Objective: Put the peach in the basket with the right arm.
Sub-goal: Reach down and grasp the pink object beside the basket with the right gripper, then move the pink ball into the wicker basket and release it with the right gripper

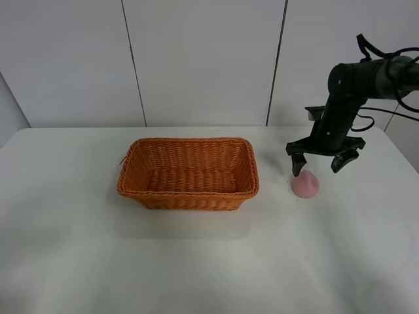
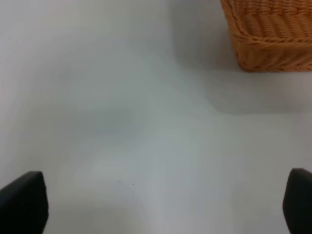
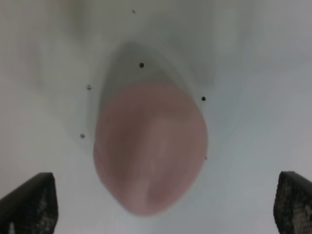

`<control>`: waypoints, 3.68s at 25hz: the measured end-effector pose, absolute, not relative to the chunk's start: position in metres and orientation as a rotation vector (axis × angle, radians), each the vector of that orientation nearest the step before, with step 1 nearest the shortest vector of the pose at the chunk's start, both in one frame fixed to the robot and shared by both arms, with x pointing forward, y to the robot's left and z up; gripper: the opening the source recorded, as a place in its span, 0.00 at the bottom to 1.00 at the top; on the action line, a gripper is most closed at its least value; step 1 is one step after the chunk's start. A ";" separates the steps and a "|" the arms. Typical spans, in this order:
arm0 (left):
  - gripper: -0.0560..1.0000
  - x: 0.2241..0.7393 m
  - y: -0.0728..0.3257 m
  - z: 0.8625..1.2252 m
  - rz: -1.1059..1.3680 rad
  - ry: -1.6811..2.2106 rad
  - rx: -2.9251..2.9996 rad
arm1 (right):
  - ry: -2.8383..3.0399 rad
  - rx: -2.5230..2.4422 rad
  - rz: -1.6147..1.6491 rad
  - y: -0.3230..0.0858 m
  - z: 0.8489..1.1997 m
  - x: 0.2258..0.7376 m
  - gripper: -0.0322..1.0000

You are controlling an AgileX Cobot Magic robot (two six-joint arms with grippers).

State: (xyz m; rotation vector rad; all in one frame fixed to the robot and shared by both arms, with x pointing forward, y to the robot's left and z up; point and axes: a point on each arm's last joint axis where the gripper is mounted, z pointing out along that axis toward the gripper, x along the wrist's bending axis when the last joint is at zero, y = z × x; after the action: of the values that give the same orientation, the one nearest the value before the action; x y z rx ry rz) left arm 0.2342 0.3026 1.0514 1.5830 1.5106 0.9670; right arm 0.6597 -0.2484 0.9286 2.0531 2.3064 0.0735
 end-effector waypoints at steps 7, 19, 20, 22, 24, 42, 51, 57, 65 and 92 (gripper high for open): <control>0.99 0.234 0.303 1.051 0.967 1.511 1.583 | 2.314 2.083 0.072 -0.246 0.894 0.666 0.69; 0.99 0.234 0.303 1.051 0.967 1.511 1.583 | 2.307 2.093 0.092 -0.245 0.883 0.669 0.69; 0.99 0.234 0.303 1.051 0.967 1.511 1.583 | 2.308 2.094 0.090 -0.245 0.882 0.669 0.68; 0.99 0.234 0.303 1.051 0.967 1.511 1.583 | 2.310 2.096 0.085 -0.245 0.881 0.669 0.62; 0.99 0.234 0.303 1.051 0.967 1.511 1.583 | 2.310 2.097 0.084 -0.245 0.880 0.669 0.50; 0.99 0.234 0.303 1.051 0.967 1.511 1.583 | 2.247 2.017 0.223 -0.240 0.981 0.710 0.04; 0.99 0.234 0.303 1.051 0.967 1.511 1.583 | 2.137 1.897 0.361 -0.244 1.048 0.708 0.04; 0.99 0.234 0.303 1.051 0.967 1.511 1.583 | 2.146 1.834 0.386 -0.229 1.067 0.699 0.04; 0.99 0.234 0.303 1.051 0.967 1.511 1.583 | 2.333 1.581 0.477 -0.132 1.085 0.666 0.04; 0.99 0.234 0.303 1.051 0.967 1.511 1.583 | 2.691 1.297 0.334 0.019 0.930 0.634 0.50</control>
State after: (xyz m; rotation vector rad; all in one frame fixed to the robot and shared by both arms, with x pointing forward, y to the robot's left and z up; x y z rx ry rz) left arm 0.2342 0.3026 1.0514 1.5830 1.5106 0.9670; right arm 0.6345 0.0191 0.9301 1.2971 2.6907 0.3343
